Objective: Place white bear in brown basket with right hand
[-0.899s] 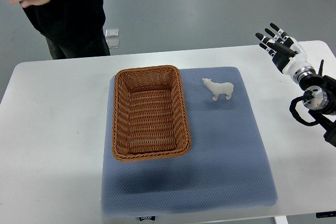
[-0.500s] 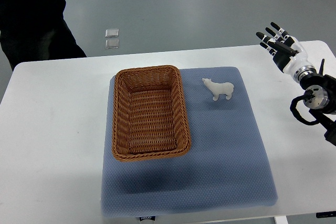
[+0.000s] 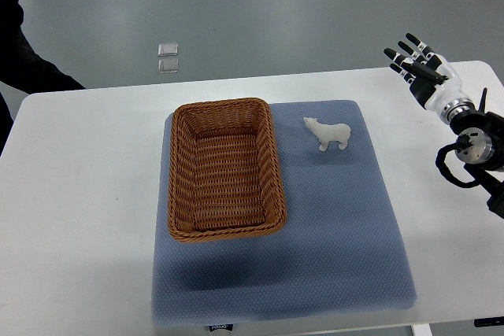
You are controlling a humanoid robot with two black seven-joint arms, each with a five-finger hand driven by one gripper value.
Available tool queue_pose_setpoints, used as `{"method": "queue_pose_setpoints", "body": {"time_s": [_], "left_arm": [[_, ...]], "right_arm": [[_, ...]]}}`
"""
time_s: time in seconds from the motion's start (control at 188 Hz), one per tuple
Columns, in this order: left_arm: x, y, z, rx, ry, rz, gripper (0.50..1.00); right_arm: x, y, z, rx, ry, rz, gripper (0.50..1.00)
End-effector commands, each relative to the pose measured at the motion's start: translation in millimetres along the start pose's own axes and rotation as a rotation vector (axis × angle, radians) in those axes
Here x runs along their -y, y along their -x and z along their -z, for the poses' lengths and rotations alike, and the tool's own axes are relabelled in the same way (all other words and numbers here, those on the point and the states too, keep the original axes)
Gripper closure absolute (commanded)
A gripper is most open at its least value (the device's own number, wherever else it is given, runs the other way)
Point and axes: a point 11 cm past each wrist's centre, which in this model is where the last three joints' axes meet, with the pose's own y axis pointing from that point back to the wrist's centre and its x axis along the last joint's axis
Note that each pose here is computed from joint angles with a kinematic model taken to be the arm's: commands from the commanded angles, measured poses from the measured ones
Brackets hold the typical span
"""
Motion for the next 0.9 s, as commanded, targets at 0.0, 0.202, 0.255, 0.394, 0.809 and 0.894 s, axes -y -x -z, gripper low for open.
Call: {"method": "queue_pose_setpoints", "body": {"time_s": [0.0, 0.202, 0.255, 0.394, 0.809, 0.894], "left_arm": [[0.0, 0.0, -0.1, -0.001, 0.000, 0.000, 0.500], [0.0, 0.0, 0.0, 0.001, 0.000, 0.000, 0.500], [0.0, 0.0, 0.0, 0.001, 0.000, 0.000, 0.500], [0.0, -0.1, 0.9, 0.002, -0.002, 0.000, 0.500], [0.0, 0.0, 0.0, 0.002, 0.000, 0.000, 0.500], [0.0, 0.0, 0.0, 0.001, 0.000, 0.000, 0.500]], "right_arm": [[0.1, -0.4, 1.0, -0.002, 0.000, 0.000, 0.579], [0.2, 0.4, 0.4, -0.002, 0.001, 0.003, 0.579], [0.1, -0.2, 1.0, -0.003, 0.000, 0.002, 0.579], [0.1, -0.2, 1.1, -0.003, -0.002, 0.002, 0.576], [0.9, 1.4, 1.9, -0.002, -0.003, 0.005, 0.577], [0.9, 2.2, 1.0, -0.001, -0.002, 0.008, 0.576]]}}
